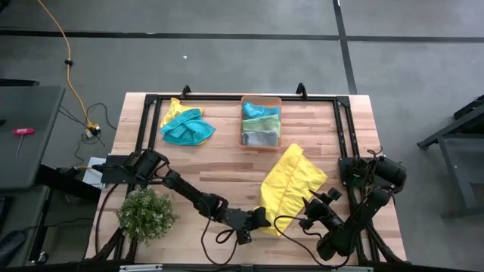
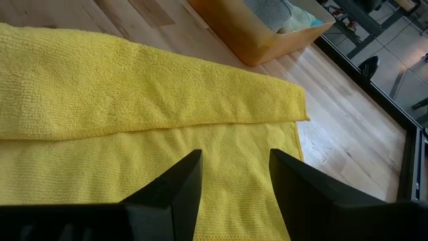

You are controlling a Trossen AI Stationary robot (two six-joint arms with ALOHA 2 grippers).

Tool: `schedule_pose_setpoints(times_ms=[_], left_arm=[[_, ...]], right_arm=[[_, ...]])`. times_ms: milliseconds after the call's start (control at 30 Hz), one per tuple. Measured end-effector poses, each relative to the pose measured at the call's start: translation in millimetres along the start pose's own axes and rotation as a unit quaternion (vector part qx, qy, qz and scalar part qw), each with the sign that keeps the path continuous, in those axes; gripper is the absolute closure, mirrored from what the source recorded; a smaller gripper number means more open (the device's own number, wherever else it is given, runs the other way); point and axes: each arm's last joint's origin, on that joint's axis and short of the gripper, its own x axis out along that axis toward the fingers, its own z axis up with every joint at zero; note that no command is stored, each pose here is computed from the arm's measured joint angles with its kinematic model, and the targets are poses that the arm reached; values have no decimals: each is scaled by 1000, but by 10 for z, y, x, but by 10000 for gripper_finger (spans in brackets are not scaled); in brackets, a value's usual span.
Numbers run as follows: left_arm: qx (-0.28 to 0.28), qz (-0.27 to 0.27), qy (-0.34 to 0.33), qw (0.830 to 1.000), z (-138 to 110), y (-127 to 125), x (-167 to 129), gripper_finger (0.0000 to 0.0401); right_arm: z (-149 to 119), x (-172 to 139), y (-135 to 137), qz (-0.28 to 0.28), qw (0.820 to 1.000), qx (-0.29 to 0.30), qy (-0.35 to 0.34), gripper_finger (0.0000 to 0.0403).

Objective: Fold microfiber towels
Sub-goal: Fold the right yellow microfiber cloth

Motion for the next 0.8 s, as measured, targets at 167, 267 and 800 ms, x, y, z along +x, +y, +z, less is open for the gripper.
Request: schedule_pose_setpoints(times_ms=[167, 267, 800], left_arm=[[-19, 2, 12, 1000, -27, 5, 6, 388], [-18, 9, 30, 999, -35, 9, 5, 387], [-52, -57, 85, 993, 238, 45, -41, 274]], right_arm=[[0, 0, 0, 0, 1000, 0, 0, 236], [0, 0, 0, 0, 1000, 0, 0, 236], [0, 0, -1, -1, 1000, 0, 2, 236]])
